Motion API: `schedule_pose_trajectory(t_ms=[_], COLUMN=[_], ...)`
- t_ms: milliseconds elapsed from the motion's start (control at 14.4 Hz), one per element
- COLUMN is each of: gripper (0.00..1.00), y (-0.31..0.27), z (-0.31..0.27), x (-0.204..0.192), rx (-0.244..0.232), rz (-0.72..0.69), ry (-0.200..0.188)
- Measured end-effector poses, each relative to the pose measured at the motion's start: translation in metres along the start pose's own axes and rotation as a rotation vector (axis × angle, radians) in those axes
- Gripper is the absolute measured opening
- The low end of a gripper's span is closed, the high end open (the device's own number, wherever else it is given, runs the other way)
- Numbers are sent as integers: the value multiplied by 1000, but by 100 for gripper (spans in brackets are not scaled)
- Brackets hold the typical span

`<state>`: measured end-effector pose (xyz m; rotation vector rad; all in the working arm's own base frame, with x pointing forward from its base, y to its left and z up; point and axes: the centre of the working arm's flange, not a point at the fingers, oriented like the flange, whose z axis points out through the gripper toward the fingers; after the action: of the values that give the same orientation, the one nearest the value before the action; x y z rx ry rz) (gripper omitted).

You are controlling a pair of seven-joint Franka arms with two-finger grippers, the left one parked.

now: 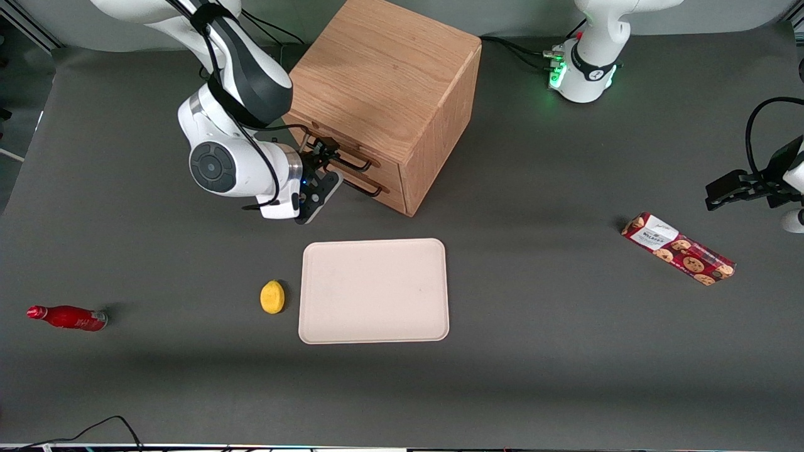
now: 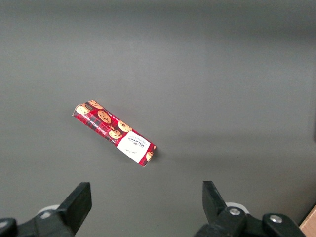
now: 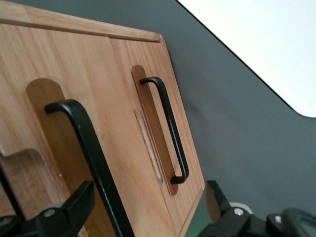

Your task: Open upper drawer

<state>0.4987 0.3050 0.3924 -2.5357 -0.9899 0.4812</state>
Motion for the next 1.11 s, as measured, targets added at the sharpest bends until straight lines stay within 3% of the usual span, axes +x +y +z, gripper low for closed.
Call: schedule_pose_trajectory(t_ms=[694, 1110], gripper=[100, 100], y=[1, 17], z=[6, 5], x=[0, 2], rx=[1, -66], rz=[4, 0], ry=[7, 33])
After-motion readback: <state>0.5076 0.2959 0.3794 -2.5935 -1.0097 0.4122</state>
